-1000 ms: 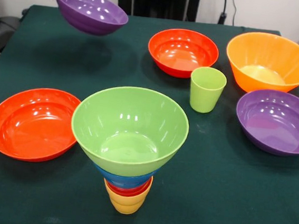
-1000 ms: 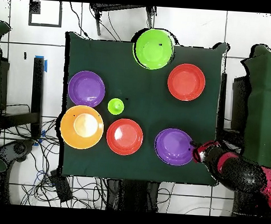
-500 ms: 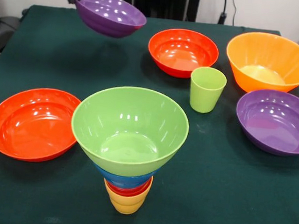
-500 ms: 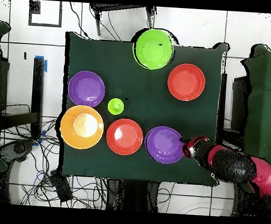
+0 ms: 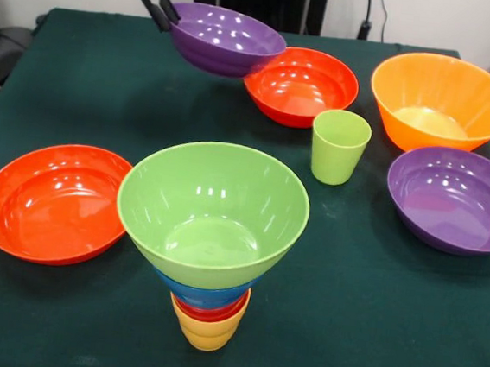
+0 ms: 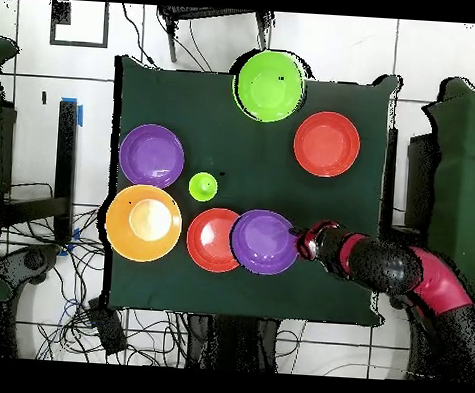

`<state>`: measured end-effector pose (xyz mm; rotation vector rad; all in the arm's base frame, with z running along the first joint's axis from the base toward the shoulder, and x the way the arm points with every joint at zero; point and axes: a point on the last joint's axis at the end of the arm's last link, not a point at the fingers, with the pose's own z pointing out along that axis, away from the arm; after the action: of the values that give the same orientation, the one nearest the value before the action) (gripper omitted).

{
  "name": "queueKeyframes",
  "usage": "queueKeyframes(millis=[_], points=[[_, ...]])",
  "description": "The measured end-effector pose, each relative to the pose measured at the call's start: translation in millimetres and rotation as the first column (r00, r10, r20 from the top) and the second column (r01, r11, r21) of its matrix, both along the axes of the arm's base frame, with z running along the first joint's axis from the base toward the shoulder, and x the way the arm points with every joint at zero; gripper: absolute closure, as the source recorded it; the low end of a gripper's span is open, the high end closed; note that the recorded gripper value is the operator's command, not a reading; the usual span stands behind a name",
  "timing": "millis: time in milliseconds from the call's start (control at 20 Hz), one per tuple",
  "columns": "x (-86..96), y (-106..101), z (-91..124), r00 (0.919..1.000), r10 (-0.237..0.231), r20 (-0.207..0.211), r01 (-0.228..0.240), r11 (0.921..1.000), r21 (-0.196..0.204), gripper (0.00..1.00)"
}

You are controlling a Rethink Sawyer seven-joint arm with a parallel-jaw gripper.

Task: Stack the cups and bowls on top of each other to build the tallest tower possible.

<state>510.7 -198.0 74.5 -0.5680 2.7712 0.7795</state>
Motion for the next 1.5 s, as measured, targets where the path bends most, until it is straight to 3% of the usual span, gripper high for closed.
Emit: queueKeyframes(millis=[400,600,750,1100,1500], points=[[32.2,-6,7,0.9955,-0.025,-0.091,0.035,0.9941,0.102,1.0],[44.2,-11,15,0.9908,-0.014,-0.134,0.031,0.9916,0.125,1.0],[55.1,-12,25,0.9869,0.006,-0.161,0.014,0.992,0.125,1.0],[72.6,-3,43,0.9834,0.036,-0.178,-0.016,0.9933,0.115,1.0],[90.6,32,57,0.9814,0.087,-0.171,-0.069,0.9917,0.108,1.0]])
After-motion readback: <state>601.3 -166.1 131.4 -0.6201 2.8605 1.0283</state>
